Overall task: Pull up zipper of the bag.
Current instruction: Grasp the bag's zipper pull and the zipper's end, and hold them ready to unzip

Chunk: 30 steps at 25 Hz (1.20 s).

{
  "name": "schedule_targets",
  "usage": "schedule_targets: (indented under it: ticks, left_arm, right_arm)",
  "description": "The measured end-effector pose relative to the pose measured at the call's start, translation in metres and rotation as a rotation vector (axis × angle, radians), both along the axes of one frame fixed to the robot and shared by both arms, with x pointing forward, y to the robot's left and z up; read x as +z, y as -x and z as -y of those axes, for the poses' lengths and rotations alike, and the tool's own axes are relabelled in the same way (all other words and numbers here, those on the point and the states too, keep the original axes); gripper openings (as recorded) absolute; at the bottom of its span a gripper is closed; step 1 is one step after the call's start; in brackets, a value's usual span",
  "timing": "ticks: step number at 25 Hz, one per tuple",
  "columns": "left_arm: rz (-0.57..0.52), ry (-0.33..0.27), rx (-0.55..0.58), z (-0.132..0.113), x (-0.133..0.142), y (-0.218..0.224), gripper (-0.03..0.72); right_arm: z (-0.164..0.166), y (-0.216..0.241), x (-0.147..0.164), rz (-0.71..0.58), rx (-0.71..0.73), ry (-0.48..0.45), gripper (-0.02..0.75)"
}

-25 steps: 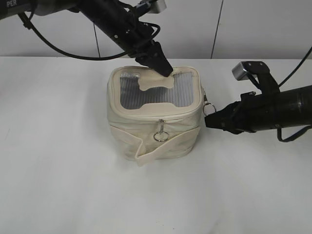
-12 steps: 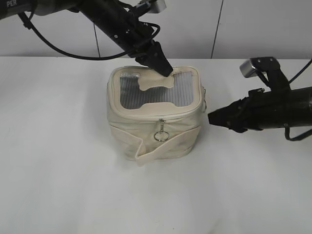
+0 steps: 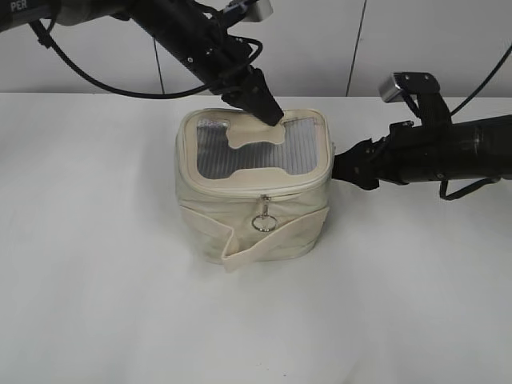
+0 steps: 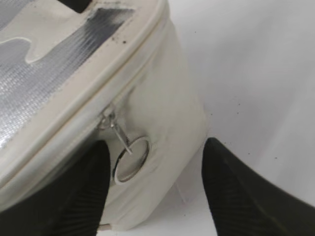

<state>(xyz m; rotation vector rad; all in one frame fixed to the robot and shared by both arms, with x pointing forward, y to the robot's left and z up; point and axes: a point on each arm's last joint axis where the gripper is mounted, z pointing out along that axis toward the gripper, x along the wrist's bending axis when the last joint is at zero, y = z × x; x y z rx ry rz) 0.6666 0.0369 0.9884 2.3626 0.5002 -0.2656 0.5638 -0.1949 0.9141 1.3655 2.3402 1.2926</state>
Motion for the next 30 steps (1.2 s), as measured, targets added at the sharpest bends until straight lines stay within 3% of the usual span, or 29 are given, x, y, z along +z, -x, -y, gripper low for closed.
schedule_targets:
  ticks: [6, 7, 10, 12, 21, 30]
  left_arm:
    - [0.002, -0.004, 0.002, -0.001, 0.0, -0.001, 0.044]
    - [0.003, -0.005, 0.005, -0.002, 0.0, -0.001, 0.044]
    - [0.004, -0.005, 0.007, -0.002, 0.0, -0.002, 0.044]
    - [0.004, -0.005, 0.007, -0.002, 0.0, -0.002, 0.044]
    - [0.004, -0.004, 0.007, -0.002, 0.0, -0.001, 0.044]
    - [0.001, -0.004, 0.006, -0.002, 0.0, -0.001, 0.044]
  right_arm:
    - [-0.01, -0.018, -0.009, 0.003, 0.014, 0.005, 0.44]
    - [-0.013, -0.021, -0.009, 0.009, 0.018, 0.008, 0.391]
    - [-0.022, -0.026, -0.012, 0.016, 0.036, 0.014, 0.136]
    - [-0.023, -0.026, -0.012, 0.02, 0.046, 0.017, 0.06]
    - [-0.01, 0.015, -0.004, -0.011, 0.036, 0.086, 0.021]
    - [-0.007, 0.051, 0.006, -0.04, 0.056, 0.029, 0.021]
